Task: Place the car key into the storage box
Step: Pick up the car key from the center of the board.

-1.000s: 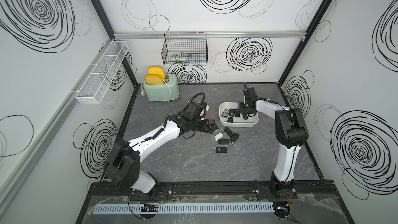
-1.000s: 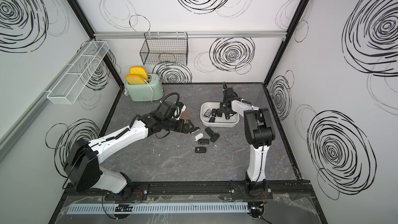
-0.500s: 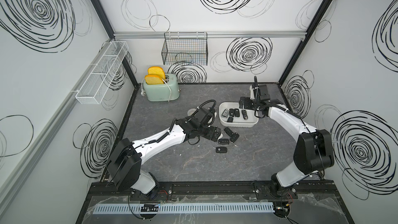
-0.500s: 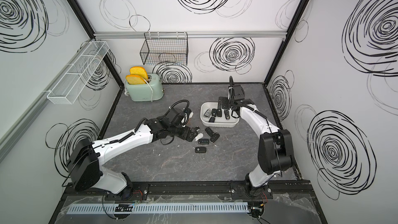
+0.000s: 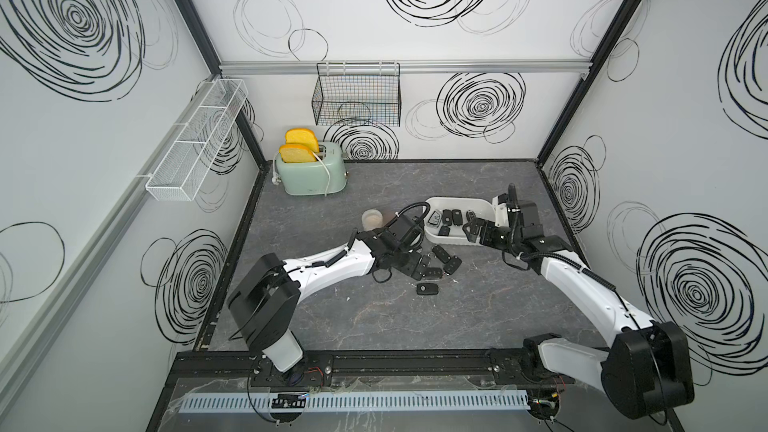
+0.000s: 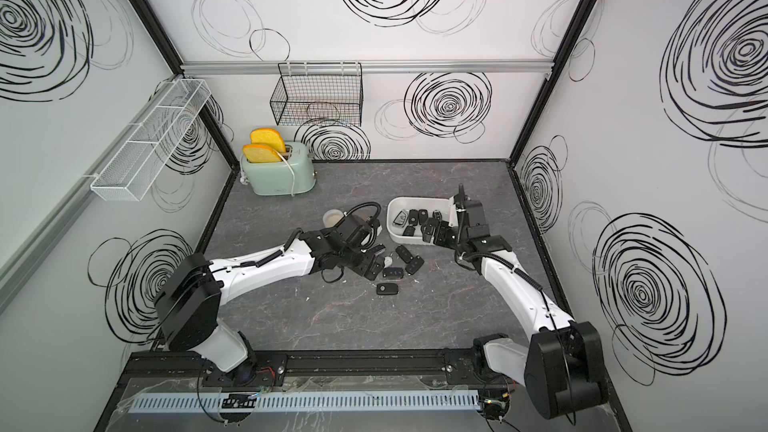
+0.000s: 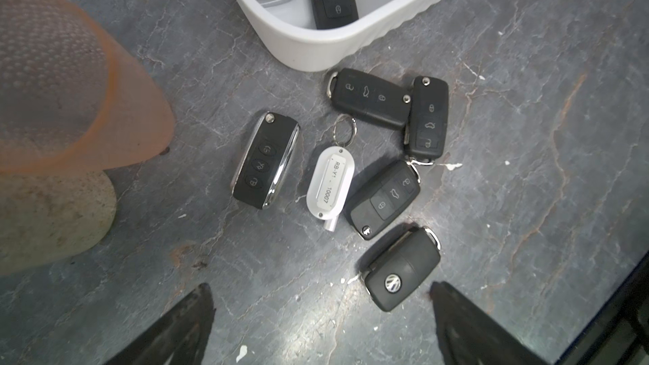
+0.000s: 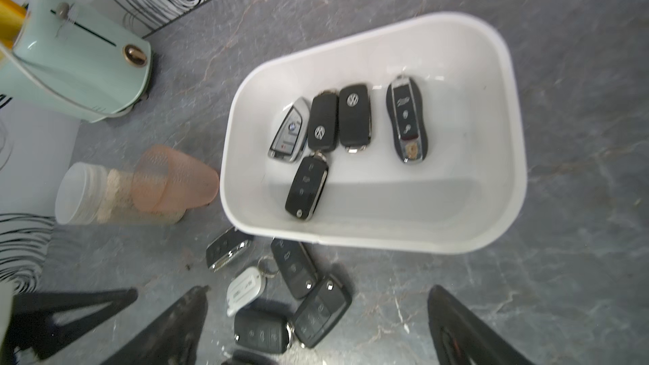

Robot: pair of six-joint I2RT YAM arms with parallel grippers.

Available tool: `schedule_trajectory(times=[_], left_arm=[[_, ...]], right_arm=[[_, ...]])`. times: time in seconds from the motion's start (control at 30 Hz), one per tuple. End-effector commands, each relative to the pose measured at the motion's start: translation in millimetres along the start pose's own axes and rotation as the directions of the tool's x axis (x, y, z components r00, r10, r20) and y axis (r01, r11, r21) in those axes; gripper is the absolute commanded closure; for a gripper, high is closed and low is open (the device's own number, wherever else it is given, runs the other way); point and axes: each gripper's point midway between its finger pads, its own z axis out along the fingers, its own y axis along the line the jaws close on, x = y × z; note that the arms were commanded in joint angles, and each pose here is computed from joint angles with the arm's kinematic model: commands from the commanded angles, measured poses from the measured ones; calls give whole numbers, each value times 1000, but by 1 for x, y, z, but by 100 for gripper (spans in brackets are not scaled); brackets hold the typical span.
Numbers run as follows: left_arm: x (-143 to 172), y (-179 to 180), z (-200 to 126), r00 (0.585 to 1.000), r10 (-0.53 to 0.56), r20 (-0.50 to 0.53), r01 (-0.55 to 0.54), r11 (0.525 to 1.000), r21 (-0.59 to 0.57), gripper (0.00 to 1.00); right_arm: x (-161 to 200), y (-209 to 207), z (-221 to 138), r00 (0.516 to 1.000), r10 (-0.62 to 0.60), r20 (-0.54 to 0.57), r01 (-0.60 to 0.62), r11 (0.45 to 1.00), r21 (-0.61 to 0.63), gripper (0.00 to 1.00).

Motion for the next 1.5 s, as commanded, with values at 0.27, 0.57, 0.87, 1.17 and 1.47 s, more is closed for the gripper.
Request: schedule_trajectory(times=[0.27,0.57,0.87,1.17,1.47], left_arm=[[-33,-2,27,998,58,41,-57,998,-31,11],[-44,12,52,998,33,47,-28,994,-107,26],[-42,25,73,998,61,14,-58,982,-179,29],[-43,39,87,998,56,-4,-55,979,-197,31],[-34,39,97,999,42,-32,-47,984,-171,37]], right_arm=[[33,22,-7,995,94,-41,-100,972,-212,1],[34,18,-9,997,63,-52,-72,981,-181,1],[30,18,-4,997,31,-69,-42,985,-167,1],[31,13,-3,997,38,-69,-48,988,-147,1],[33,11,3,995,39,-95,-53,989,-139,1]])
